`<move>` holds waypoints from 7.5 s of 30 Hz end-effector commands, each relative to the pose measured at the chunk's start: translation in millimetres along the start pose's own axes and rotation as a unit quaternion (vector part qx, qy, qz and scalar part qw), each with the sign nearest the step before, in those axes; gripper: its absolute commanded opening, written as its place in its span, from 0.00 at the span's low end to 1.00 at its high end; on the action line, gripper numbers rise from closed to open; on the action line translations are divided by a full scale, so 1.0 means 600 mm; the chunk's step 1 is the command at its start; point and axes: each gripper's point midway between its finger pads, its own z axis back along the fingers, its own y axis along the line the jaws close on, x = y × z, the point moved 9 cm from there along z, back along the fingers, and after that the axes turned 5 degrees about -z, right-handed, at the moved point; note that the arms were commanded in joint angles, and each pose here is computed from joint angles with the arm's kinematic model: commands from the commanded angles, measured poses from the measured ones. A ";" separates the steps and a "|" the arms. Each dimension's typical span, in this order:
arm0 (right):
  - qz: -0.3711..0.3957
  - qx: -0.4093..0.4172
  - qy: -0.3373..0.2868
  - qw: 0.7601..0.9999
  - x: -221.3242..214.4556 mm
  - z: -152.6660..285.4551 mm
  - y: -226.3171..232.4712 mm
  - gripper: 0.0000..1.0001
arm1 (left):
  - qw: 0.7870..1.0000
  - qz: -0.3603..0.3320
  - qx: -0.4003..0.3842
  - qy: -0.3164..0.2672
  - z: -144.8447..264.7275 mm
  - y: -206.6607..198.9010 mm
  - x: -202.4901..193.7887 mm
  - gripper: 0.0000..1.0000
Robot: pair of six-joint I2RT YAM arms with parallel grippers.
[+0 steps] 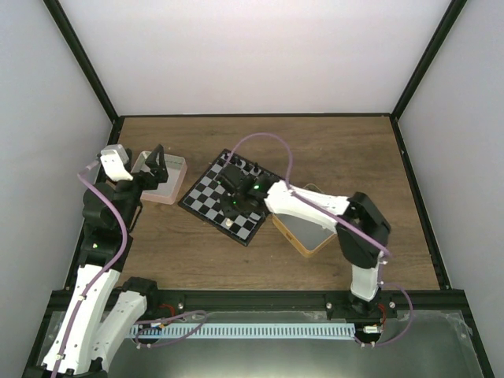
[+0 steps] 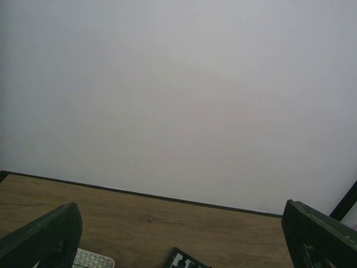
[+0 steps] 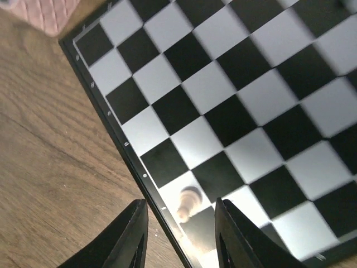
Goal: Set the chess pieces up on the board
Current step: Pick up the chess piece from the storage box, then place the chess piece on the chessboard.
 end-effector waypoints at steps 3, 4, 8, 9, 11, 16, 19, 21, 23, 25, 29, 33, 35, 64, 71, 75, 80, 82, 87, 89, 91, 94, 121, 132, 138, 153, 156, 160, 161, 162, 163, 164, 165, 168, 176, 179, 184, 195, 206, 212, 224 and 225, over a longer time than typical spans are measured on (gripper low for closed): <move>-0.100 -0.056 -0.133 0.984 0.040 0.113 -0.097 0.36 | 1.000 0.004 0.003 -0.002 0.003 0.003 -0.001 1.00; -0.118 -0.069 -0.142 0.980 0.038 0.123 -0.121 0.35 | 1.000 0.004 0.003 -0.002 0.003 0.003 -0.001 1.00; -0.196 -0.136 -0.153 0.959 0.008 0.145 -0.230 0.35 | 1.000 0.005 0.003 -0.003 0.004 0.003 0.000 1.00; -0.213 -0.147 -0.154 0.954 0.000 0.150 -0.254 0.35 | 1.000 0.005 0.002 -0.003 0.004 0.003 0.000 1.00; -0.243 -0.169 -0.149 0.944 -0.020 0.153 -0.296 0.36 | 1.000 0.005 -0.001 -0.002 0.003 0.002 -0.002 1.00; -0.274 -0.181 -0.121 0.937 -0.058 0.140 -0.360 0.46 | 1.000 0.011 0.012 -0.002 0.003 0.005 0.000 1.00; -0.283 -0.182 -0.098 0.937 -0.075 0.123 -0.390 0.47 | 1.000 0.011 0.011 -0.003 0.003 0.005 -0.001 1.00; -0.282 -0.187 -0.092 0.937 -0.080 0.116 -0.401 0.47 | 1.000 0.011 0.009 -0.001 0.002 0.005 -0.003 1.00; -0.281 -0.189 -0.086 0.937 -0.082 0.109 -0.407 0.46 | 1.000 0.012 0.007 0.000 0.001 0.004 -0.003 1.00; -0.281 -0.193 -0.079 0.937 -0.083 0.101 -0.411 0.43 | 1.000 0.012 0.005 -0.001 0.002 0.004 -0.003 1.00; -0.283 -0.199 -0.056 0.937 -0.095 0.083 -0.417 0.32 | 1.000 0.012 0.002 -0.001 0.002 0.003 -0.003 1.00; -0.291 -0.225 -0.040 0.929 -0.107 0.074 -0.426 0.31 | 1.000 0.012 0.002 0.001 0.001 0.003 -0.005 1.00; -0.292 -0.235 -0.038 0.926 -0.111 0.073 -0.428 0.32 | 1.000 0.012 0.001 0.002 0.000 0.003 -0.005 1.00; -0.269 -0.163 -0.078 0.946 -0.112 0.088 -0.411 0.17 | 0.997 0.041 -0.051 0.051 -0.038 0.000 -0.029 1.00; -0.215 -0.017 -0.160 0.963 -0.096 0.158 -0.361 0.17 | 0.979 0.057 -0.152 0.124 -0.079 -0.019 -0.058 1.00; -0.132 0.115 -0.219 0.960 -0.084 0.200 -0.317 0.14 | 0.955 0.128 -0.154 0.221 -0.122 -0.019 -0.100 1.00; -0.015 0.266 -0.255 0.930 -0.083 0.252 -0.258 0.13 | 0.909 0.181 -0.151 0.343 -0.149 -0.035 -0.158 1.00; 0.022 0.297 -0.263 0.918 -0.083 0.266 -0.240 0.13 | 0.900 0.185 -0.166 0.358 -0.147 -0.055 -0.173 1.00; 0.097 0.344 -0.265 0.896 -0.084 0.290 -0.202 0.13 | 0.872 0.201 -0.264 0.360 -0.132 -0.144 -0.176 1.00; 0.117 0.350 -0.267 0.890 -0.083 0.300 -0.193 0.13 | 0.851 0.225 -0.320 0.350 -0.119 -0.176 -0.168 1.00; 0.129 0.351 -0.273 0.886 -0.081 0.308 -0.189 0.13 | 0.822 0.256 -0.369 0.350 -0.107 -0.199 -0.159 1.00; 0.144 0.355 -0.274 0.882 -0.080 0.311 -0.186 0.13 | 0.793 0.277 -0.412 0.354 -0.097 -0.219 -0.156 1.00; 0.157 0.364 -0.220 0.891 -0.061 0.271 -0.172 0.13 | 0.714 0.235 -0.482 0.450 -0.105 -0.276 -0.222 0.42; 0.161 0.373 -0.212 0.889 -0.058 0.268 -0.164 0.13 | 0.717 0.228 -0.487 0.444 -0.104 -0.277 -0.222 0.28; 0.158 0.369 -0.211 0.892 -0.055 0.267 -0.162 0.14 | 0.717 0.220 -0.493 0.441 -0.102 -0.277 -0.225 0.11; 0.035 0.246 -0.280 0.927 -0.073 0.271 -0.209 0.71 | 0.915 0.042 -0.144 0.373 -0.108 -0.163 -0.239 0.04; -0.021 0.200 -0.288 0.936 -0.073 0.259 -0.227 0.69 | 0.933 0.004 -0.052 0.356 -0.096 -0.124 -0.253 0.04; -0.062 0.178 -0.295 0.937 -0.073 0.250 -0.239 0.69 | 0.933 -0.031 -0.007 0.359 -0.092 -0.103 -0.279 0.04; -0.067 0.176 -0.295 0.937 -0.073 0.249 -0.240 0.68 | 0.931 -0.036 -0.006 0.363 -0.093 -0.102 -0.288 0.04; -0.070 0.175 -0.296 0.936 -0.072 0.248 -0.240 0.68 | 0.929 -0.038 -0.003 0.368 -0.093 -0.099 -0.297 0.04; -0.075 0.170 -0.297 0.937 -0.071 0.246 -0.242 0.68 | 0.928 -0.040 -0.003 0.372 -0.093 -0.098 -0.308 0.04; -0.078 0.166 -0.296 0.937 -0.071 0.244 -0.243 0.69 | 0.925 -0.041 -0.004 0.377 -0.092 -0.096 -0.320 0.04; -0.080 0.165 -0.296 0.938 -0.069 0.243 -0.244 0.69 | 0.924 -0.044 -0.005 0.381 -0.091 -0.096 -0.330 0.04; -0.085 0.160 -0.290 0.940 -0.067 0.236 -0.245 0.68 | 0.921 -0.063 -0.011 0.384 -0.089 -0.104 -0.355 0.04; -0.096 0.150 -0.276 0.945 -0.065 0.222 -0.248 0.68 | 0.906 -0.090 -0.003 0.414 -0.086 -0.113 -0.403 0.04; -0.099 0.146 -0.273 0.946 -0.067 0.219 -0.250 0.68 | 0.905 -0.085 -0.004 0.416 -0.081 -0.111 -0.411 0.04; -0.104 0.139 -0.272 0.946 -0.069 0.218 -0.253 0.68 | 0.900 -0.061 -0.045 0.429 -0.070 -0.116 -0.429 0.04; -0.106 0.136 -0.272 0.947 -0.069 0.219 -0.254 0.68 | 0.894 -0.063 -0.038 0.442 -0.061 -0.109 -0.436 0.04; -0.107 0.138 -0.269 0.947 -0.070 0.215 -0.254 0.68 | 0.894 -0.052 -0.050 0.442 -0.056 -0.109 -0.447 0.04; -0.108 0.134 -0.270 0.947 -0.072 0.218 -0.255 0.69 | 0.893 -0.044 -0.059 0.445 -0.054 -0.112 -0.447 0.05; -0.110 0.136 -0.273 0.946 -0.075 0.221 -0.255 0.69 | 0.899 -0.024 -0.051 0.435 -0.060 -0.123 -0.397 0.48; -0.110 0.136 -0.273 0.946 -0.075 0.221 -0.256 0.69 | 0.901 -0.021 -0.054 0.430 -0.061 -0.126 -0.390 0.50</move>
